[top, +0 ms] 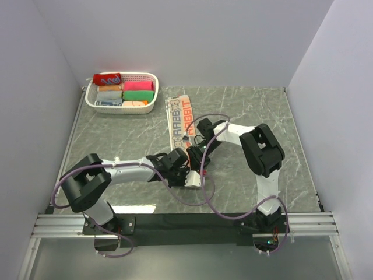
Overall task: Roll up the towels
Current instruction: Fold the towel, then roll the towel
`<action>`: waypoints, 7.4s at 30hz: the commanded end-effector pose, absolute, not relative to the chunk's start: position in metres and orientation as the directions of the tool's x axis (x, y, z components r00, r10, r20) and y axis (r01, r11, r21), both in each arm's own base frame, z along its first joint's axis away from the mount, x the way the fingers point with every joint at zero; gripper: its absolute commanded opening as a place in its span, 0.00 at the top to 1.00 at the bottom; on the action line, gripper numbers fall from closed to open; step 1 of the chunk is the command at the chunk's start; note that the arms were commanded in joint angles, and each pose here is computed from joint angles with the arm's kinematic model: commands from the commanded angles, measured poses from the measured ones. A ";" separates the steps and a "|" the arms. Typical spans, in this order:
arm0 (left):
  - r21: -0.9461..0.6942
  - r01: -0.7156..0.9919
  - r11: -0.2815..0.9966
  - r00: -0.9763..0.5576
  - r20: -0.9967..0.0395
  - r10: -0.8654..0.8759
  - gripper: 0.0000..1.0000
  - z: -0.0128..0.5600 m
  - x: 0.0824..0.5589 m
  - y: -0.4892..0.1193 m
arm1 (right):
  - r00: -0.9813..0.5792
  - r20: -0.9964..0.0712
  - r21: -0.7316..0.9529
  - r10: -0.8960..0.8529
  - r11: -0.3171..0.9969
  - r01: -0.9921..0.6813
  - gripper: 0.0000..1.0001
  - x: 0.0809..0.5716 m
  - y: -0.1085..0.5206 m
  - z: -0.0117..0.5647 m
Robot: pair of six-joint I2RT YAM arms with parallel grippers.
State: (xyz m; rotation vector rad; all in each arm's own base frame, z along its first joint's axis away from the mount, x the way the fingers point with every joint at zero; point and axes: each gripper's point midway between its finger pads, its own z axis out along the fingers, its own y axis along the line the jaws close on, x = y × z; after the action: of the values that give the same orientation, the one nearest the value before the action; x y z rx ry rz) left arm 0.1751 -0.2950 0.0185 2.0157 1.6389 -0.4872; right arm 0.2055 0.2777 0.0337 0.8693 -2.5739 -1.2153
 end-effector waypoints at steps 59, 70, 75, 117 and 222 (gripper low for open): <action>0.002 0.976 0.217 -0.168 -0.625 0.763 0.94 0.061 0.383 -0.271 | -0.902 -0.276 0.606 -0.331 0.669 -0.431 0.44 0.339 0.238 0.067; 0.037 0.975 0.221 -0.148 -0.632 0.761 0.94 0.070 0.394 -0.274 | -0.905 -0.267 0.620 -0.332 0.660 -0.425 0.47 0.337 0.240 0.066; 0.051 0.976 0.212 -0.137 -0.611 0.780 0.94 0.063 0.398 -0.270 | -0.907 -0.263 0.625 -0.330 0.658 -0.420 0.47 0.337 0.241 0.064; 0.063 0.951 0.302 -0.123 -0.821 0.557 0.27 0.132 0.296 -0.213 | -0.928 -0.233 0.825 -0.292 0.446 -0.347 0.58 0.308 0.321 0.071; -0.141 0.959 0.247 -0.275 -0.683 0.677 0.99 0.048 0.348 -0.261 | -0.908 -0.277 0.647 -0.314 0.637 -0.418 0.58 0.360 0.297 0.057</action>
State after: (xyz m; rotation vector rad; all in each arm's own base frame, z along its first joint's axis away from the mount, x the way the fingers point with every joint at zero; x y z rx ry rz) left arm 0.3264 -0.2593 0.0354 1.5130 2.0749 -0.8169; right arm 0.3466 0.3167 0.0292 0.6559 -2.8780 -1.2491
